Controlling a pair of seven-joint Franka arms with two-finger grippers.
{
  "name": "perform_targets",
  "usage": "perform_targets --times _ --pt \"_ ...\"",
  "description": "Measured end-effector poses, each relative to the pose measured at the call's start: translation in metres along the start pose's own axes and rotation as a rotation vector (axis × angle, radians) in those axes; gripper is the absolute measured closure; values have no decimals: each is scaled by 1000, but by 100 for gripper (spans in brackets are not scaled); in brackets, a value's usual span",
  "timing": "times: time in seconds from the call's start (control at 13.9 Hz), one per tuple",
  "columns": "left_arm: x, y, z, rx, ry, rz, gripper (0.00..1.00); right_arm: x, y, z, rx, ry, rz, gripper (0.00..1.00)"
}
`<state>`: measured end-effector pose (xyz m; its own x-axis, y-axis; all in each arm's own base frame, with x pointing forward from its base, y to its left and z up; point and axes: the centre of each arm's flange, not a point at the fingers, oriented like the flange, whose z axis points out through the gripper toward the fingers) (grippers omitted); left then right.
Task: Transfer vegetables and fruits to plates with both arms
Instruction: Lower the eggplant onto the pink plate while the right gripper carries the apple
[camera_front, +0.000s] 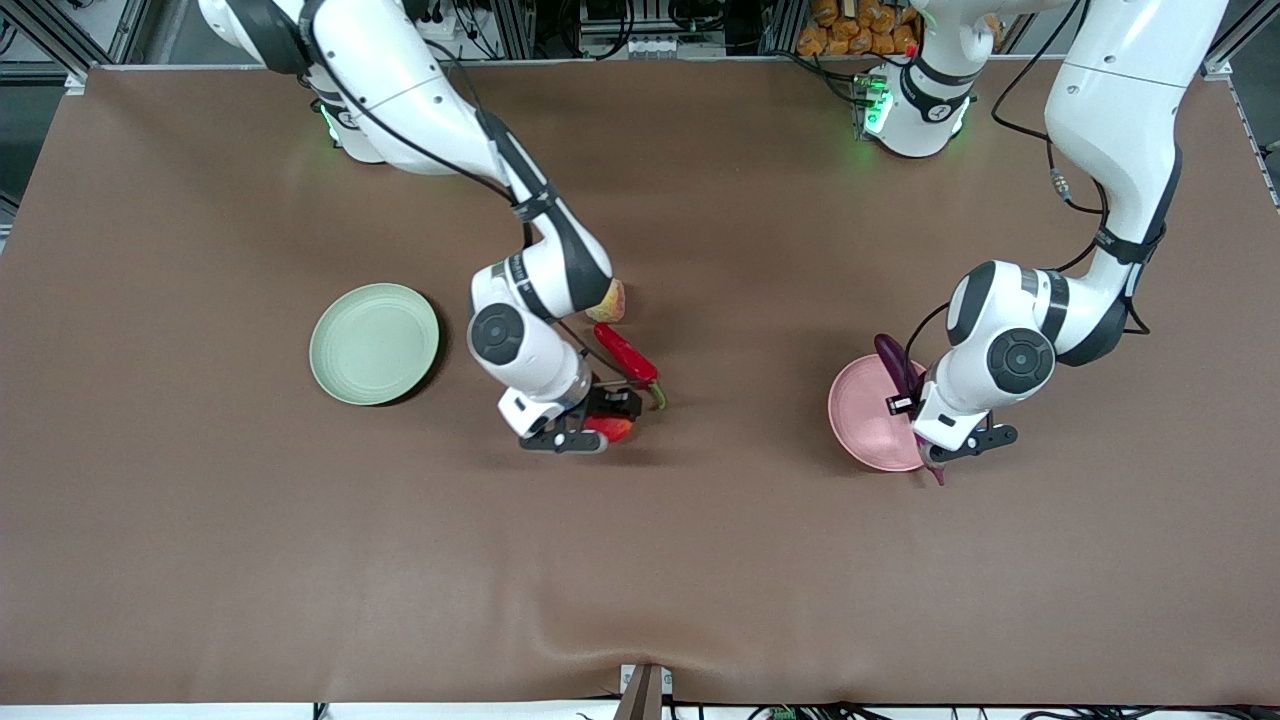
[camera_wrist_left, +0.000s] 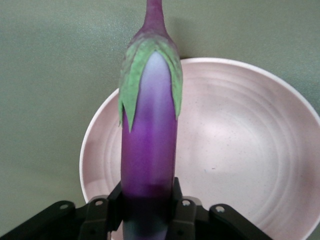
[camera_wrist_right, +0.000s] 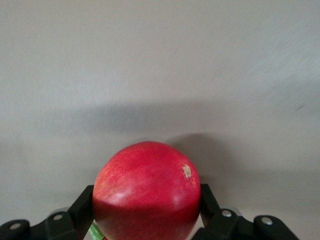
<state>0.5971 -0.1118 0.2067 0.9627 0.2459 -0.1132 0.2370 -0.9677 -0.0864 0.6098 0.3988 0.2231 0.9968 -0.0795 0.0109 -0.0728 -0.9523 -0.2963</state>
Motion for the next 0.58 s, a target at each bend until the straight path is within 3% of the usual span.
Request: perform_targets --times 0.29,0.43,0.58 --pt "1 0 -1 -4 6 0 20 58 90 -102 8 -95 -78 14" --pt "2 1 -6 -8 17 0 1 70 153 -149 23 -127 -118 14" --pt "4 3 -20 -16 41 2 0 61 214 -170 32 -146 -147 14"
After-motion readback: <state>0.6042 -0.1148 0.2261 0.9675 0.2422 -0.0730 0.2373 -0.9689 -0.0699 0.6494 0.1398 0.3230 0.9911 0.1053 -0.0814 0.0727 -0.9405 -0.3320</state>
